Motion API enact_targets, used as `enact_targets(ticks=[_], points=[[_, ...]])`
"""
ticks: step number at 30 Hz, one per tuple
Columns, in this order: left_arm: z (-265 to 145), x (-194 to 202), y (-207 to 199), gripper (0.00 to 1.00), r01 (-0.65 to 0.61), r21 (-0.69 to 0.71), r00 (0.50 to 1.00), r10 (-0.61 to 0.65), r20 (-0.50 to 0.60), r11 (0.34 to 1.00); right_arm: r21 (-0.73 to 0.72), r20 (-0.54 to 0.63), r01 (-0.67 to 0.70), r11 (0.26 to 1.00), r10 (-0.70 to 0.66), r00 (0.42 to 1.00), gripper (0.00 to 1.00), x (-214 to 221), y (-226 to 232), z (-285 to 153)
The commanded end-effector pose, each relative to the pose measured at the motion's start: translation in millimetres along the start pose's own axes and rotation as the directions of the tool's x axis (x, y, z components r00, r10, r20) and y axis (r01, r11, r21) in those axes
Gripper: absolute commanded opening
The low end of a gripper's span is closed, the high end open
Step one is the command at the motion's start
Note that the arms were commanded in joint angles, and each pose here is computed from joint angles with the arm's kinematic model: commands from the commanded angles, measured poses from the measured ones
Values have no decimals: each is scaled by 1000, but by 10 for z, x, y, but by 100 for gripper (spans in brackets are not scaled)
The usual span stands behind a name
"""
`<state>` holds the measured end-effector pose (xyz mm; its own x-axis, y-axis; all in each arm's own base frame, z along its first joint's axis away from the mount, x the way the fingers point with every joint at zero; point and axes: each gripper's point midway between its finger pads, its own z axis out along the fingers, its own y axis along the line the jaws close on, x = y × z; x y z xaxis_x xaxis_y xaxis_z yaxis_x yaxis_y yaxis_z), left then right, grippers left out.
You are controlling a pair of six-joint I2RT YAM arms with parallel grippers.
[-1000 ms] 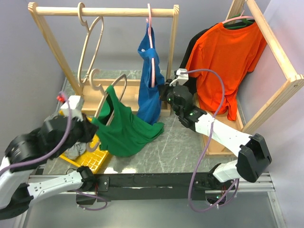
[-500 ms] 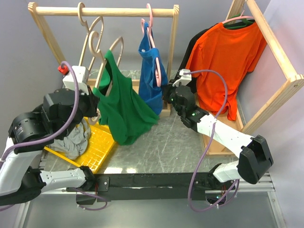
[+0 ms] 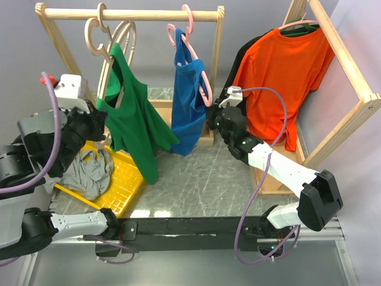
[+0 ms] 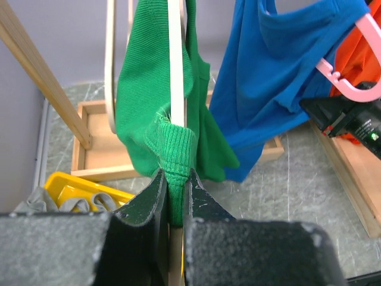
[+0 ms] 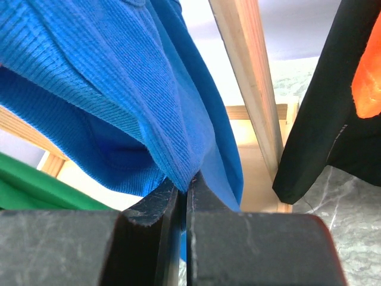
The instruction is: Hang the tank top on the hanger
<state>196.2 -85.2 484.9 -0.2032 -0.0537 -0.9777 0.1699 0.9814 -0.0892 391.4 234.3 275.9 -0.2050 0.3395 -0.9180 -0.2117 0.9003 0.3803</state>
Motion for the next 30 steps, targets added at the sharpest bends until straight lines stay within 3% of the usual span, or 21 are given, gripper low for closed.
enact_targets(ticks=[1,16,22,30], points=[[19,-211,-4,1,-6,-12,998,7,63,1000,5,59,-15,1000,14,998,0,-208,-34,-80],[512,-174,-466,1,-101,55,994,99,41,993,-5,50,-22,1000,22,998,0,-190,-41,-122],[805,-131,-387,1,-83,65,996,82,17,994,-20,46,-24,1000,25,999,0,-182,-26,-152],[1077,-365,-345,1,-54,87,998,52,32,995,-40,38,-37,998,39,999,0,-166,15,-156]])
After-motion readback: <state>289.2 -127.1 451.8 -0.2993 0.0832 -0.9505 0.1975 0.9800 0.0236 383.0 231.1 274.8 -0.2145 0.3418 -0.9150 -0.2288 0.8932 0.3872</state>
